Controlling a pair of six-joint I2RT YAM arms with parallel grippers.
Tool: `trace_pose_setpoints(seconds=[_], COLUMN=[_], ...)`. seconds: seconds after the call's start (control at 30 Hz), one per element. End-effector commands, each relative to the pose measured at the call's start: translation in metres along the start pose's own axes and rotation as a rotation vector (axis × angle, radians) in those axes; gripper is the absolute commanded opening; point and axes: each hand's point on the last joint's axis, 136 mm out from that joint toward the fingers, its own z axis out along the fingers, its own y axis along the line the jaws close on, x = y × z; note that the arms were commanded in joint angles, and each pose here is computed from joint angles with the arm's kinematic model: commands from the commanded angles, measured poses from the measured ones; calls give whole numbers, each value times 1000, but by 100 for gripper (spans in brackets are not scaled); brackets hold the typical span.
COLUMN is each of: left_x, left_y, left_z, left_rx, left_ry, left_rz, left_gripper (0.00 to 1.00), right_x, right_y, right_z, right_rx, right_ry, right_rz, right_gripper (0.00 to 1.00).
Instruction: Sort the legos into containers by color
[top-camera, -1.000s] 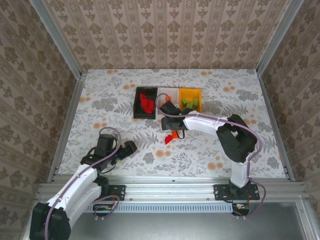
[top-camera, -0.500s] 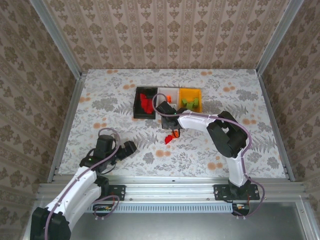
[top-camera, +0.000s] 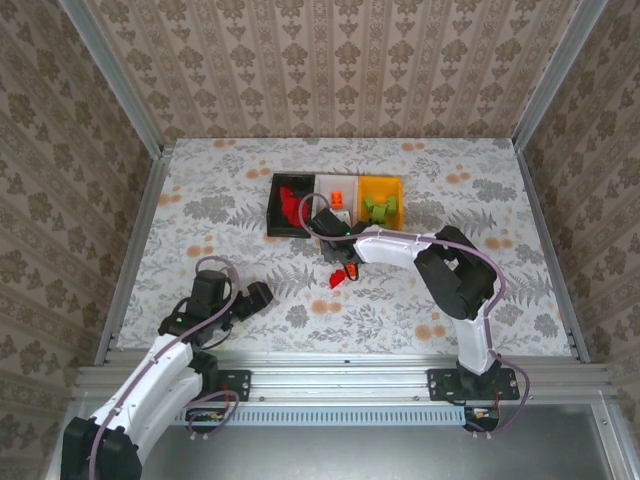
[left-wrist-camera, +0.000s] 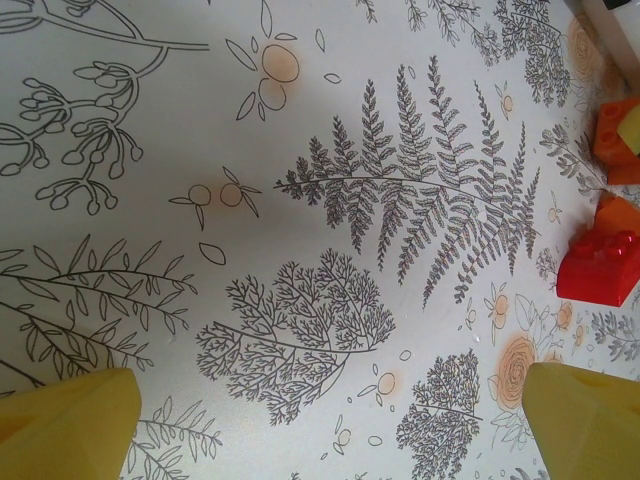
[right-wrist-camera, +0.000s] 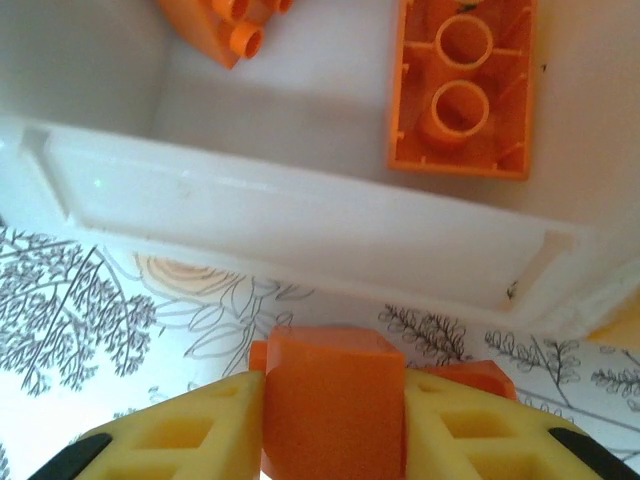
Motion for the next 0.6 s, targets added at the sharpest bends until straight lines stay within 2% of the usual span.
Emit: trace_pose_setpoints(seconds=[0.0,0.27,0.57], left_x=[-2,-3,-6], left_y=[-3,-6,-11], left_z=[-4,-5,-10], left_rx=[6,14,14], left_ry=[0,0,1], left_rz=[-24,-22,-3], left_gripper=[100,100,100], right_x=[-4,-37,-77], right_y=[-4,8,21], right_z=[-23,-61,-63], right_rx=[12,-32,-30], right_ry=[-29,-119,-155], right_rz=[-32,-44,-78], right_gripper=[36,36,37])
